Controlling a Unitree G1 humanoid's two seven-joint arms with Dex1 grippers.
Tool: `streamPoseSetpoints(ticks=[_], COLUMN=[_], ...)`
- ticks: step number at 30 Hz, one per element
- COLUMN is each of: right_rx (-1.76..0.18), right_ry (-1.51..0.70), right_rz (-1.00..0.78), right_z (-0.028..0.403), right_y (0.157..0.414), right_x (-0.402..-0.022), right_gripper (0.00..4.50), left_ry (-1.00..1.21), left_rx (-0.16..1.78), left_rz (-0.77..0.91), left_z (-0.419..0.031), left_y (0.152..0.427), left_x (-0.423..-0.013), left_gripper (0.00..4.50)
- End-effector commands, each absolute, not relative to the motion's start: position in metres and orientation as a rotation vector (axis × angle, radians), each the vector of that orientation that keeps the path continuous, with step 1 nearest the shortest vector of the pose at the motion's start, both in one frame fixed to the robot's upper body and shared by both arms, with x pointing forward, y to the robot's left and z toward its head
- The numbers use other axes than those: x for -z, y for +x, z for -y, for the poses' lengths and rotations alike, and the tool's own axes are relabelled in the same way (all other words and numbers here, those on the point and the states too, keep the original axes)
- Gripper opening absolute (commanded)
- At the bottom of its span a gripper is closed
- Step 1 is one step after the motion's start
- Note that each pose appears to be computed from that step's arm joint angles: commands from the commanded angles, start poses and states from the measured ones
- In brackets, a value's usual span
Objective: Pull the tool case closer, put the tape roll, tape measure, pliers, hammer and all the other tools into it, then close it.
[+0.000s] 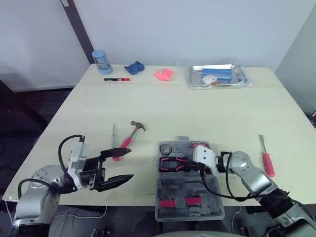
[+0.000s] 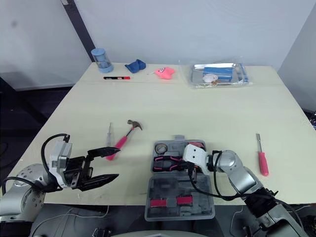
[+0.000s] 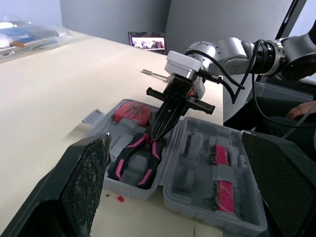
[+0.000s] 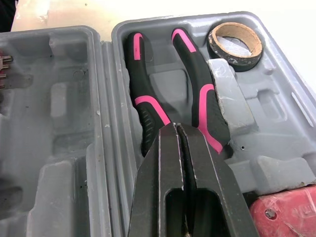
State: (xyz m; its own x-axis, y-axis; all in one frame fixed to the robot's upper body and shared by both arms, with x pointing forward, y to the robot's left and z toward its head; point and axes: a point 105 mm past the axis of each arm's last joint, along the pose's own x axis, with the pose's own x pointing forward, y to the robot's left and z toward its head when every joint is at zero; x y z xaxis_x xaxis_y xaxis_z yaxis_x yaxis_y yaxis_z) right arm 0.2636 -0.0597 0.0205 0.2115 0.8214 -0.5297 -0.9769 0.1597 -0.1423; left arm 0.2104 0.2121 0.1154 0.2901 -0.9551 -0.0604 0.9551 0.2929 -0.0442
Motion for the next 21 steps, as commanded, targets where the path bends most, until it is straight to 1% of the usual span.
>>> streamPoseSetpoints(ticks=[1,3,5,6,11,14,19,21], right_rx=[-1.242,-1.222,-1.206,-1.202,-1.171,-1.102,-1.032,-1.004], right_ry=[-0.443,-0.377,-0.282,-0.249,-0.191,-0.164,-0.147,-0.175], right_rz=[-0.68,-0.551,-0.383,-0.332,-0.17,-0.054,-0.082,-0.114], right_z=[0.091,0.081,0.072,0.071,0.073,0.091,0.129,0.151], right_y=[0.242,0.253,0.264,0.266,0.267,0.262,0.247,0.236], right_x=[0.042,0.019,-0.018,-0.03,-0.066,-0.09,-0.09,-0.085], right_gripper=[0.04,0.04,0.04,0.04,0.04,0.04,0.04,0.56], left_ry=[0.013,0.007,-0.007,-0.012,-0.044,-0.055,-0.051,-0.047], left_rx=[1.262,1.252,1.233,1.227,1.159,1.064,0.98,0.959], left_rz=[-0.068,-0.072,-0.077,-0.078,-0.073,-0.089,-0.124,-0.149], left_z=[-0.213,-0.214,-0.215,-0.215,-0.216,-0.219,-0.23,-0.237], left_y=[0.211,0.211,0.211,0.211,0.216,0.221,0.22,0.217], left_x=[-0.118,-0.117,-0.115,-0.114,-0.111,-0.104,-0.093,-0.089], left_gripper=[4.5,4.5,4.5,4.5,4.5,4.5,4.5,4.5])
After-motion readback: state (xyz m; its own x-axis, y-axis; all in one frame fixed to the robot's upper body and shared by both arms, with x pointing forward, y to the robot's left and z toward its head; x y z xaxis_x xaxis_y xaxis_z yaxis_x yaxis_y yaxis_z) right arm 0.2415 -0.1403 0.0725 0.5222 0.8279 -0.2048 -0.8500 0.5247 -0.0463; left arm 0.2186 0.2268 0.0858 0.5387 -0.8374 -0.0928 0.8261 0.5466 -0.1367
